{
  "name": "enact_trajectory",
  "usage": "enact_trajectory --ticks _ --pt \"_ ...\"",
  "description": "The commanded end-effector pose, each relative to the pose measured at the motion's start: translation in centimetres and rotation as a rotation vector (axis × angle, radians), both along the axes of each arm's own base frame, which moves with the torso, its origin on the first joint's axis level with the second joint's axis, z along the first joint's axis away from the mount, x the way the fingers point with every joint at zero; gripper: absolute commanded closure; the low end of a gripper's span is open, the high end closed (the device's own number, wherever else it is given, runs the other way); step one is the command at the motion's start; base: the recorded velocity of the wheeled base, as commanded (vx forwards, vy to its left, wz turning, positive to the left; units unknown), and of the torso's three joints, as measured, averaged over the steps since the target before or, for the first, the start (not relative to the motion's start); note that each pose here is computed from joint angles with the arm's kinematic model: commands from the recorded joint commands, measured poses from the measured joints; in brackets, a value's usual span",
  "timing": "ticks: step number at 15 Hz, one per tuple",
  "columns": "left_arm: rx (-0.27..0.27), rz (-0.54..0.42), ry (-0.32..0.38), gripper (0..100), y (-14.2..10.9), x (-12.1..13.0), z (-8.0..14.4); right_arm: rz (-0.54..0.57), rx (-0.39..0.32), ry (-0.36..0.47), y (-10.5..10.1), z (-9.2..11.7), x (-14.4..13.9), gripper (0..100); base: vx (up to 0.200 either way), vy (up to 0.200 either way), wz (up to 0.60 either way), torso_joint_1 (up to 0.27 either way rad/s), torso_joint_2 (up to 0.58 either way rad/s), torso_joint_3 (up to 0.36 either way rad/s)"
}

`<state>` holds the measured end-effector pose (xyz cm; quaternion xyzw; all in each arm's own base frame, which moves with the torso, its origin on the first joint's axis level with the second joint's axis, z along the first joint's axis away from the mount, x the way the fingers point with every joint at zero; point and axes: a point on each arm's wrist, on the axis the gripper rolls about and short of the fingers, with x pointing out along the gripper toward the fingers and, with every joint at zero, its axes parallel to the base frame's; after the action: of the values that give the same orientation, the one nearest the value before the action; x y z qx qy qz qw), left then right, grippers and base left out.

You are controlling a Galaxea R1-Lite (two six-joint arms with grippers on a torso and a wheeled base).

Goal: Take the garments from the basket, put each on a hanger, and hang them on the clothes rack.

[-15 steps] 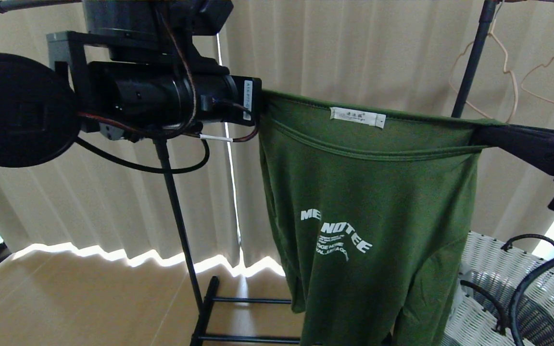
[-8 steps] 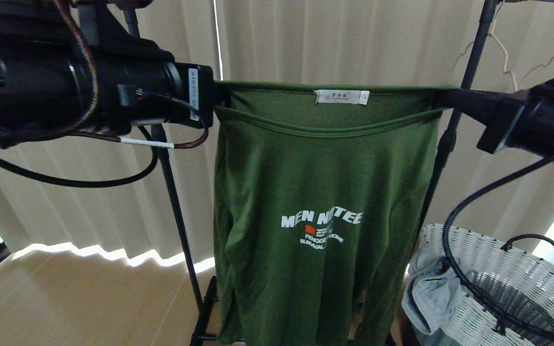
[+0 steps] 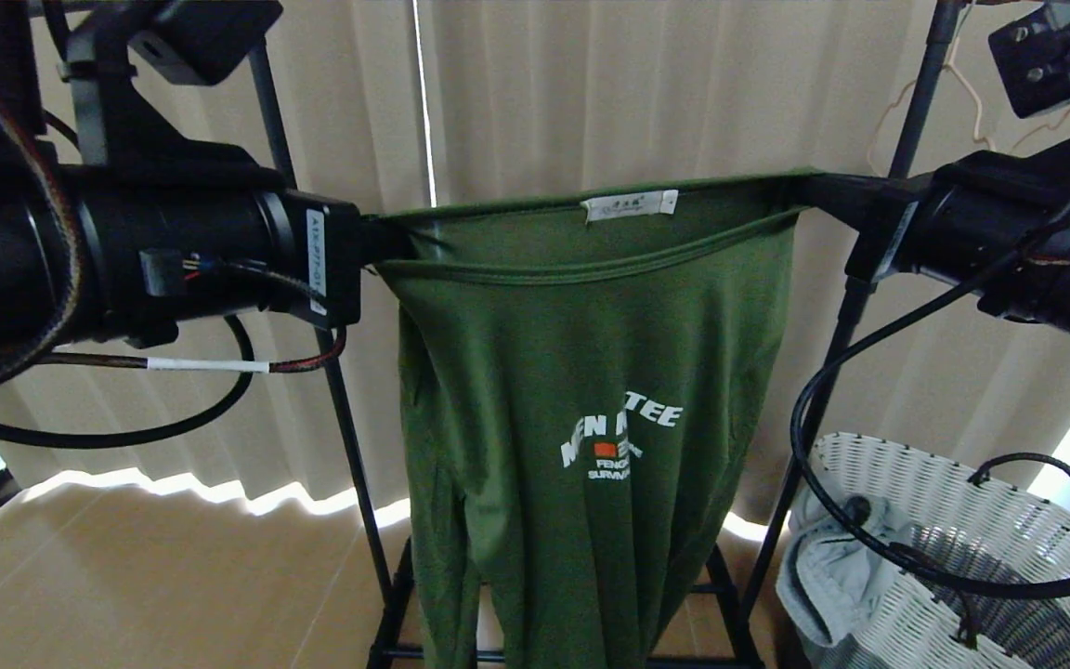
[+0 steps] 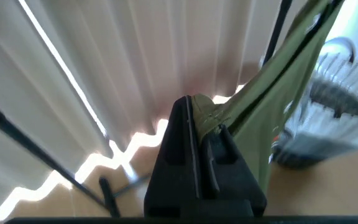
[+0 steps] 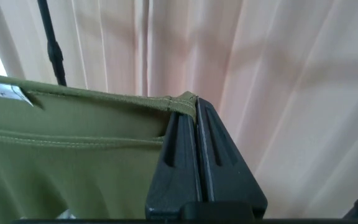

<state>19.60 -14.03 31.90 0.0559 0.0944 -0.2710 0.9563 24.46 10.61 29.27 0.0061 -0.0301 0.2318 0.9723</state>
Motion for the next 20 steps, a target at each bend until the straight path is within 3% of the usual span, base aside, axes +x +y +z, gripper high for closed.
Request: enact_trajectory --ticks 1,4,13,20 --pt "-0.009 -0.001 -0.011 100 0.0 -0.1 0.3 0.001 0.006 -0.014 -0.1 0.4 -0.4 100 0.000 0.000 0.00 0.000 0.00 0.000" --pt "0.003 0.003 -0.041 100 -0.3 0.5 0.1 0.007 0.008 -0.025 -0.4 0.5 -1.4 100 0.000 0.000 0.00 0.000 0.00 0.000" --pt "-0.039 -0.019 -0.159 100 -0.3 -0.1 1.5 0.012 0.023 -0.064 -1.1 1.6 -2.9 100 0.000 0.000 0.00 0.000 0.00 0.000" --pt "-0.035 -0.043 -0.148 100 -0.9 -0.3 1.0 0.012 0.012 -0.038 -1.1 1.2 -3.0 100 0.000 0.000 0.00 0.000 0.00 0.000"
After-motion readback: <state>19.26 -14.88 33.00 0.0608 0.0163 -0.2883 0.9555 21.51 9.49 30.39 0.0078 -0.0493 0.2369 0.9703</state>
